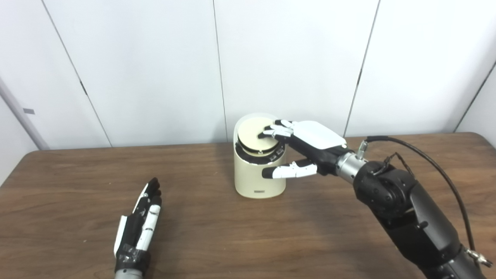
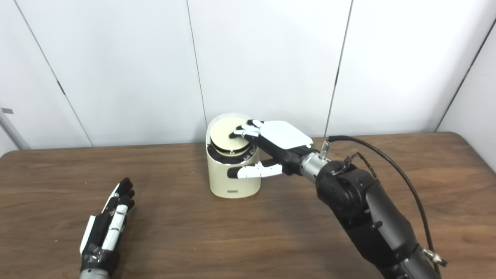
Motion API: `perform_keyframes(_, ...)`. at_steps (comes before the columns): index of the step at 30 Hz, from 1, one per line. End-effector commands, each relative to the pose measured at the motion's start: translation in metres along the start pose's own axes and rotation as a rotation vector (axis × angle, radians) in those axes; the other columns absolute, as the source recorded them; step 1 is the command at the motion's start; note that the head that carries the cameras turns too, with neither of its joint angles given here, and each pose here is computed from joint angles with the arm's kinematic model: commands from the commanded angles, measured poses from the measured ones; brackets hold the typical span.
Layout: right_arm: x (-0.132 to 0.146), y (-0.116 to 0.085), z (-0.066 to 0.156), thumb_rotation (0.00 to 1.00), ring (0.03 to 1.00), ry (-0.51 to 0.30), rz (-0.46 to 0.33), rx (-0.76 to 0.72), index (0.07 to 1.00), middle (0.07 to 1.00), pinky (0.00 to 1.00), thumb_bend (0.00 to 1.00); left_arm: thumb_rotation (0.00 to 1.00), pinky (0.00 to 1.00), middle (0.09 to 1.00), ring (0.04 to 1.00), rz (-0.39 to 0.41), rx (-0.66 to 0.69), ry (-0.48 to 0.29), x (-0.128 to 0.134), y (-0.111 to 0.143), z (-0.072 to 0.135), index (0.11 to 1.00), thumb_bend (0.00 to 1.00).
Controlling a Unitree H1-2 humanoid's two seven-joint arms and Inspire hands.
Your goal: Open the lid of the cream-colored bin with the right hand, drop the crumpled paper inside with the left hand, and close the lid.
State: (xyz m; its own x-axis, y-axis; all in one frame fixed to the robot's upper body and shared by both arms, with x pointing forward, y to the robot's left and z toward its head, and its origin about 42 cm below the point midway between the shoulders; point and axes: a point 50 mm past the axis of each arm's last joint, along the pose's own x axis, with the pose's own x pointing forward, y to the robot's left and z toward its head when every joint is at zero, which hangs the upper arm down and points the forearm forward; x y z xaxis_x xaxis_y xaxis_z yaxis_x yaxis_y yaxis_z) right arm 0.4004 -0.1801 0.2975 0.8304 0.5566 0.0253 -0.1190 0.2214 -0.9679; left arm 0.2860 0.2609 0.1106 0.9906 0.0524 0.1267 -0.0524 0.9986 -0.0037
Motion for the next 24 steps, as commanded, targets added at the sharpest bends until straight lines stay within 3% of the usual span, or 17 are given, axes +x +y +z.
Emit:
perform_keyframes(1, -0.001, -0.015, 0.001, 0.99, 1.000, -0.020, -0.048, -0.048, 0.887, 0.937, 1.00, 0.62, 0.76, 0.98, 0.971, 0.974, 0.014, -0.029, 0.074, -0.021, -0.006, -0.023, 0.971, 0.53)
perform_keyframes(15, -0.008, -0.004, 0.003, 0.96, 1.000, -0.035, -0.025, -0.077, 0.881, 0.948, 1.00, 0.62, 0.78, 0.95, 0.954, 0.951, 0.036, -0.027, 0.067, -0.022, -0.006, -0.022, 0.956, 0.52)
perform_keyframes(24, -0.009, 0.002, 0.004, 1.00, 1.000, -0.049, -0.010, -0.083, 0.886, 0.951, 1.00, 0.63, 0.78, 0.95, 0.955, 0.949, 0.038, -0.022, 0.067, -0.022, -0.006, -0.021, 0.961, 0.53)
